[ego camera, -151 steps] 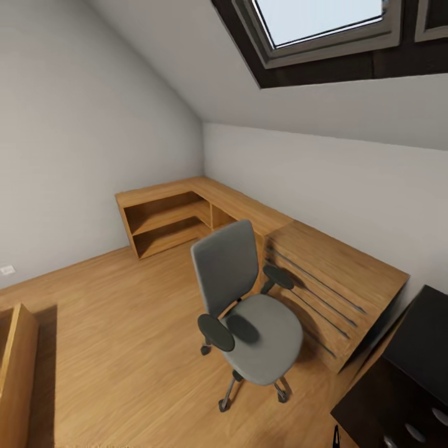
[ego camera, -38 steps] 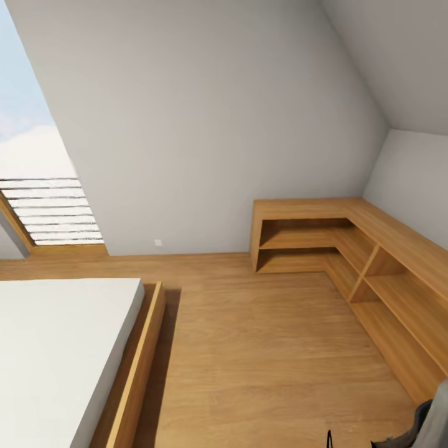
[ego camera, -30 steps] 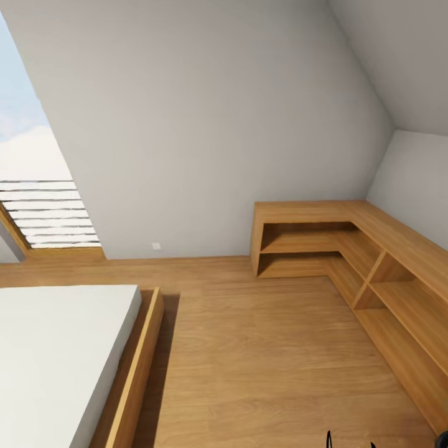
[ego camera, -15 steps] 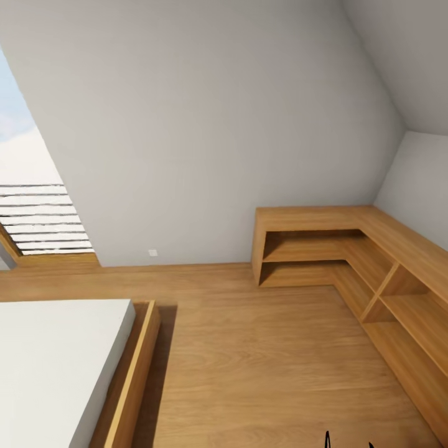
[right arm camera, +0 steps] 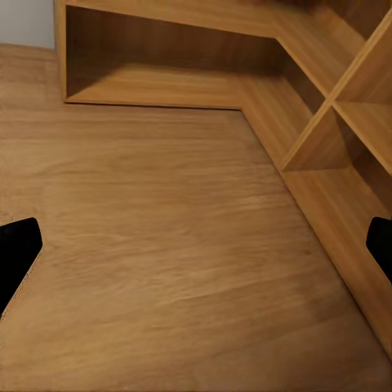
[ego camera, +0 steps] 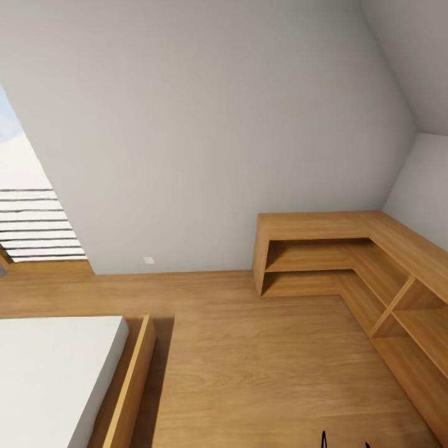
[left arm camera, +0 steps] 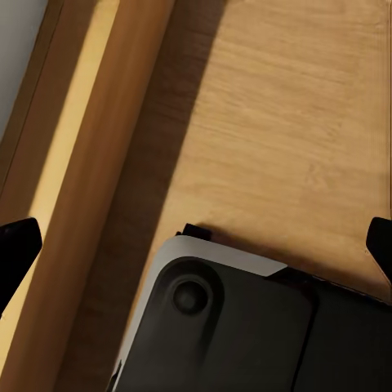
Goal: In the bedroom, organize the workspace by keeping the computer under the desk, ensuring the monitor is on the desk, placing the keyboard on the desk next to the monitor, placing the mouse on the desk next to the keyboard, moving the folder from the swivel chair onto the desk next to the mouse, stacking the notebook on top of the folder with the pen on top of the notebook, and positioning the swivel chair next to the desk.
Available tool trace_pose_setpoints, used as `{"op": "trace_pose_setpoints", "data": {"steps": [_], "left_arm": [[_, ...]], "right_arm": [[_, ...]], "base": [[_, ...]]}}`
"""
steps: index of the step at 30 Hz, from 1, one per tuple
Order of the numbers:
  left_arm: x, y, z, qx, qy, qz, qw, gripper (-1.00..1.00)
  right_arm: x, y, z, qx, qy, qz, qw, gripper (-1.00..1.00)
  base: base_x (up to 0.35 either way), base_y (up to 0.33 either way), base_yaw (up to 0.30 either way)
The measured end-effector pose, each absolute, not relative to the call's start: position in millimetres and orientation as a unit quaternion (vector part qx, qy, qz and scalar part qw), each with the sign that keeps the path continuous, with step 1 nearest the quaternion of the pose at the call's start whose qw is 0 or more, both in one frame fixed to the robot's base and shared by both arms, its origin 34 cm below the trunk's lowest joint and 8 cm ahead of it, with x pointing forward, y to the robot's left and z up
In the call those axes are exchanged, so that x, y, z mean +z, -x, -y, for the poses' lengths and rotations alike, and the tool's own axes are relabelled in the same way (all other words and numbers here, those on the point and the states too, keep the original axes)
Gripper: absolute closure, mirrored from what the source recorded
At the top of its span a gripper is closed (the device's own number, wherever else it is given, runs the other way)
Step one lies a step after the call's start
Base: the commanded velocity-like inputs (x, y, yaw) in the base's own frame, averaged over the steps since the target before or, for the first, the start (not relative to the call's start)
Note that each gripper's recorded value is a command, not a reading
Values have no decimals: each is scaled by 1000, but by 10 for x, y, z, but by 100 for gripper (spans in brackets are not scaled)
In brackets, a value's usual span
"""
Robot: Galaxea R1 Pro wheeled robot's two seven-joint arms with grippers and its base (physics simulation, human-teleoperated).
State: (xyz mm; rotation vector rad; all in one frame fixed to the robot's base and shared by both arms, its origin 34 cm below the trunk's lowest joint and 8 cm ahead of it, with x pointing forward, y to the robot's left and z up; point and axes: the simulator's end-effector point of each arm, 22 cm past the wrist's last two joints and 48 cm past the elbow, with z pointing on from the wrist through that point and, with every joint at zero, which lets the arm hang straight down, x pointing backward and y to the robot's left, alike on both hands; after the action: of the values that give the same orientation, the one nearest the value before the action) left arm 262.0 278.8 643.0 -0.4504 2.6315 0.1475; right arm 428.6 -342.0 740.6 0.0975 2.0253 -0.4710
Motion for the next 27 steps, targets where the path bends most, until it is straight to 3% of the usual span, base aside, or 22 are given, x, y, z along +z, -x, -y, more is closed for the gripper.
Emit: {"op": "trace_pose_setpoints", "data": {"steps": [9,27], "left_arm": [[6430,-2622,-2786,53,164,-957,232,-100],[6444,-2652,-2788,53,164,-956,236,-100]], "right_arm": [[7349,-4268,3392,-191,-32,-847,494,-100],[7317,-4321,3262,-157,-9,-854,496,-100]], "base": [[328,0,-30],[328,0,-230]]}}
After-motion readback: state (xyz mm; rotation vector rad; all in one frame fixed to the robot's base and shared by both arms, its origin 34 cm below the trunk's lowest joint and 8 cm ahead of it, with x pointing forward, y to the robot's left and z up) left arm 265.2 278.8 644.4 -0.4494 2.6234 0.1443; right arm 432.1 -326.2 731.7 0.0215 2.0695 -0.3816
